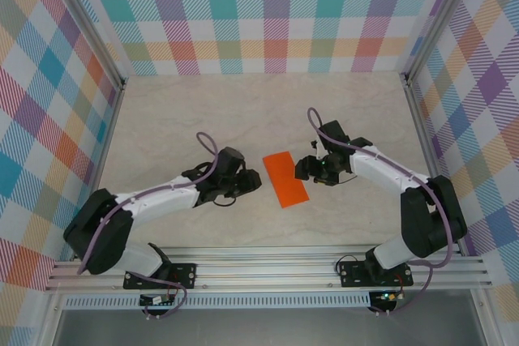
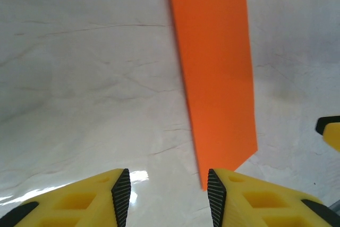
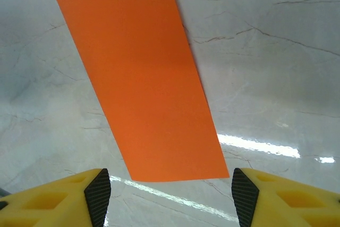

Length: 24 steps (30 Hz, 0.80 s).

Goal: Fold a paper plane with a square sheet of paper (pick it up from the middle)
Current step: Turn over the paper at the center of the table, then rotate the paper at the center of the table.

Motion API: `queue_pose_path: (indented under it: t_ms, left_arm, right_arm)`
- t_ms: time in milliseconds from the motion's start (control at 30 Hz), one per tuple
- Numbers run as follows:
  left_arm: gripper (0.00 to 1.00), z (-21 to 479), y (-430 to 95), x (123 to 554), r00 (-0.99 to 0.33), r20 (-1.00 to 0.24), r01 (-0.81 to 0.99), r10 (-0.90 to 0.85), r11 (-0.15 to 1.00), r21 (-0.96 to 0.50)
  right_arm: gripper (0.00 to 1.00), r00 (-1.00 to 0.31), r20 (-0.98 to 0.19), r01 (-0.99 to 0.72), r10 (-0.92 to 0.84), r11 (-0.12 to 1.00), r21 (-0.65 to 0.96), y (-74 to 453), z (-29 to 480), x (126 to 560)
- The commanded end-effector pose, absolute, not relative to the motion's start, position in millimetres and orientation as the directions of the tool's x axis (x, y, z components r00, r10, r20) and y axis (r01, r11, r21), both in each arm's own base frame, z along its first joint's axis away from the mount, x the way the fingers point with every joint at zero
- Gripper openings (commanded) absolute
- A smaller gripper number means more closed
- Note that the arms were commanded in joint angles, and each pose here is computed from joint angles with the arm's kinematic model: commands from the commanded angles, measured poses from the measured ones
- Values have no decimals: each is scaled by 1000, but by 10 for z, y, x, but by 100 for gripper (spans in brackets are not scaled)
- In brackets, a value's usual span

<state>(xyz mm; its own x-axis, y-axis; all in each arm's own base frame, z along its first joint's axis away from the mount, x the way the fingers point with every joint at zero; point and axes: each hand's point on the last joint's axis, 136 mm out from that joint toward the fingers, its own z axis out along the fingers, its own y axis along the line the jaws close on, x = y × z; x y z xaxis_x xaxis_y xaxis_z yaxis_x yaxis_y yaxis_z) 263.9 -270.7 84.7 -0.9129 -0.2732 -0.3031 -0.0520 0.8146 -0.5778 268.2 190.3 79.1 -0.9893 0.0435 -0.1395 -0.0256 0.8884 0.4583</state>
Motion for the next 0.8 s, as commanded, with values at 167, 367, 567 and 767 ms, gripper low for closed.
queue_pose_path:
  t_ms: [167, 367, 567, 767]
  left_arm:
    - [43, 724, -3068, 2783, -926, -276, -53, -259, 810, -583]
    - [46, 623, -3112, 2878, -921, -262, -91, -289, 812, -577]
    - [48, 505, -3232, 3002, -924, -228, -121, -307, 800, -588]
    - [47, 392, -3268, 3079, -924, -213, -143, -317, 805, -575]
  right_arm:
    - [61, -986, -168, -94, 0, 829, 551, 2065, 763, 2791]
    - [61, -988, -155, -99, -13, 822, 561, 2090, 669, 2790]
    - [60, -990, -143, -97, -17, 816, 570, 2087, 590, 2820]
    - [59, -992, -126, -82, -9, 804, 589, 2060, 535, 2801]
